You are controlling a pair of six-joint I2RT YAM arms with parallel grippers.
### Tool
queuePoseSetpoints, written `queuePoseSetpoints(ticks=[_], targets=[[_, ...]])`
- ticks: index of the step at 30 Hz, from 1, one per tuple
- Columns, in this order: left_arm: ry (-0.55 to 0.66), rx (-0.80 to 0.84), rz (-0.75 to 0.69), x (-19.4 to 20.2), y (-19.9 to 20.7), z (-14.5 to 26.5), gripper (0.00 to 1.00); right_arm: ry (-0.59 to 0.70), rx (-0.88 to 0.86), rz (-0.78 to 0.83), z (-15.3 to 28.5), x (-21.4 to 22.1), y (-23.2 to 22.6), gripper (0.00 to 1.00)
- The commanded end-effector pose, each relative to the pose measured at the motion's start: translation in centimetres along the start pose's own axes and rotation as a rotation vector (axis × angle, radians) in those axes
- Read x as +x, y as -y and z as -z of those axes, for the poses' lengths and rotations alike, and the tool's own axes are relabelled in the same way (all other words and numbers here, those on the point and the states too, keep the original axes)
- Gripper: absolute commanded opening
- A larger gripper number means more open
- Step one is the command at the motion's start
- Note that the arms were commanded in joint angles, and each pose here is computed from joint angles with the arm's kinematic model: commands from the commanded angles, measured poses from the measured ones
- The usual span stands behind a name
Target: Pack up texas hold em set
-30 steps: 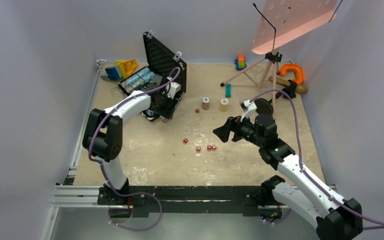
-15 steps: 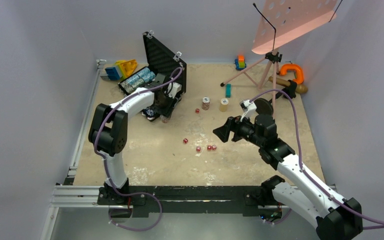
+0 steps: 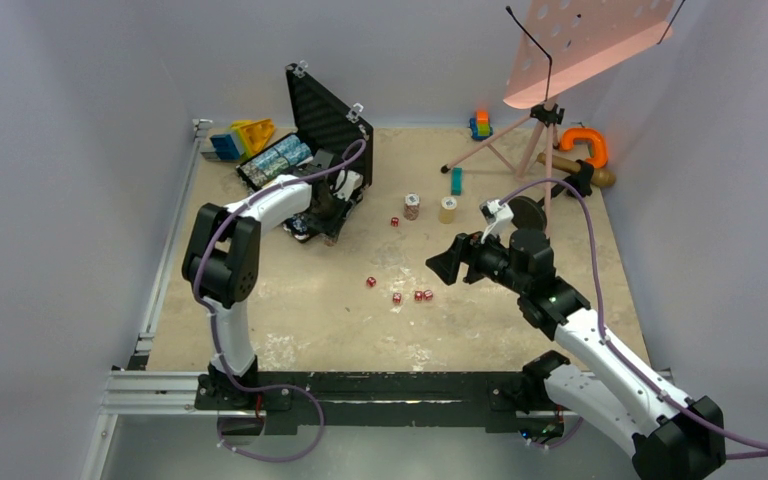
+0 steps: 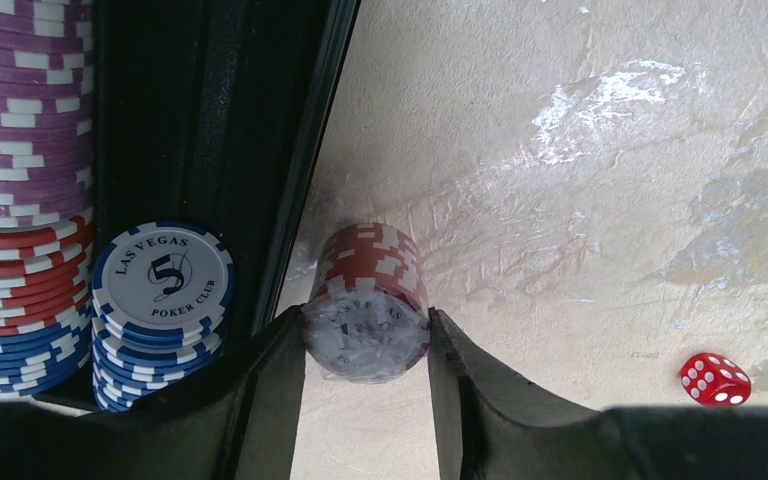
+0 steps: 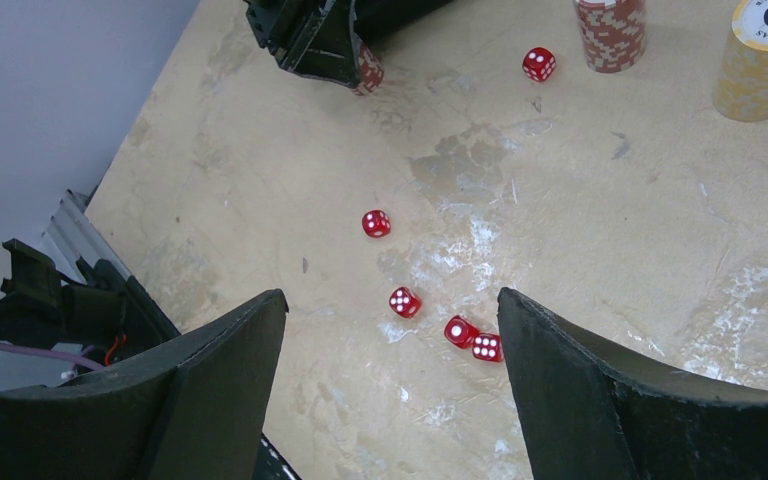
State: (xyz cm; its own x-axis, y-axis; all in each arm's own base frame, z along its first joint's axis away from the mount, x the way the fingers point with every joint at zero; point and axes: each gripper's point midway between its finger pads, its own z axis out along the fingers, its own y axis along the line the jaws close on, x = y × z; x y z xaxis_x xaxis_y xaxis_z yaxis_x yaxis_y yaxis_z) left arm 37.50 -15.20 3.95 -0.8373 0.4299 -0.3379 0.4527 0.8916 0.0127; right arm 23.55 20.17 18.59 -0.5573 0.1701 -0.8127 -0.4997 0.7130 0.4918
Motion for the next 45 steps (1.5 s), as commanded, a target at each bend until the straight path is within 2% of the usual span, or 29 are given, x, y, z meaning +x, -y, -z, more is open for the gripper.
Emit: queuePoseSetpoints(ticks=[1,2,4,7,10,18,21,23,26,33,45], targets=[[0.023,-0.016,0.004,-1.3,-0.5,0.6,0.42,0.033,0.007,0.020,0.2,-0.5,0.1,0.81],[0.020,-0.014,0.002,-1.3,-0.4,0.6,0.39,0.032,0.008,0.018,0.1,-0.4,0.1,0.81],[0.023,-0.013,0.002,-1.3,-0.4,0.7,0.25,0.032,0.008,0.019,0.1,-0.4,0.1,0.81],[0.065,0.021,0.012,-1.7,0.3,1.6,0.10,0.034,0.011,0.018,0.1,-0.5,0.2,0.81],[0.171,0.068,0.008,-3.0,1.7,4.0,0.03,0.037,0.017,0.016,0.1,-0.7,0.2,0.81],[0.559,0.157,-0.142,-4.6,6.1,14.8,0.00,0.005,-0.084,-0.065,-1.5,-1.4,-1.9,0.82],[0.711,0.233,-0.282,-3.5,8.9,19.0,0.01,-0.014,-0.184,-0.087,-2.2,-2.2,-4.3,0.82],[0.815,0.280,-0.424,-2.1,11.5,21.3,0.01,-0.024,-0.225,-0.092,-2.7,-3.1,-6.1,0.82],[0.938,0.266,-0.525,-0.8,13.4,24.3,0.00,-0.027,-0.307,-0.109,-3.0,-4.6,-9.2,0.82],[0.978,0.217,-0.593,1.5,13.6,25.7,0.00,0.009,-0.417,-0.140,-2.9,-7.4,-14.1,0.83],[1.031,0.180,-0.578,1.8,13.2,26.5,0.00,-0.088,-0.444,-0.123,-5.3,-5.8,-18.1,0.83]])
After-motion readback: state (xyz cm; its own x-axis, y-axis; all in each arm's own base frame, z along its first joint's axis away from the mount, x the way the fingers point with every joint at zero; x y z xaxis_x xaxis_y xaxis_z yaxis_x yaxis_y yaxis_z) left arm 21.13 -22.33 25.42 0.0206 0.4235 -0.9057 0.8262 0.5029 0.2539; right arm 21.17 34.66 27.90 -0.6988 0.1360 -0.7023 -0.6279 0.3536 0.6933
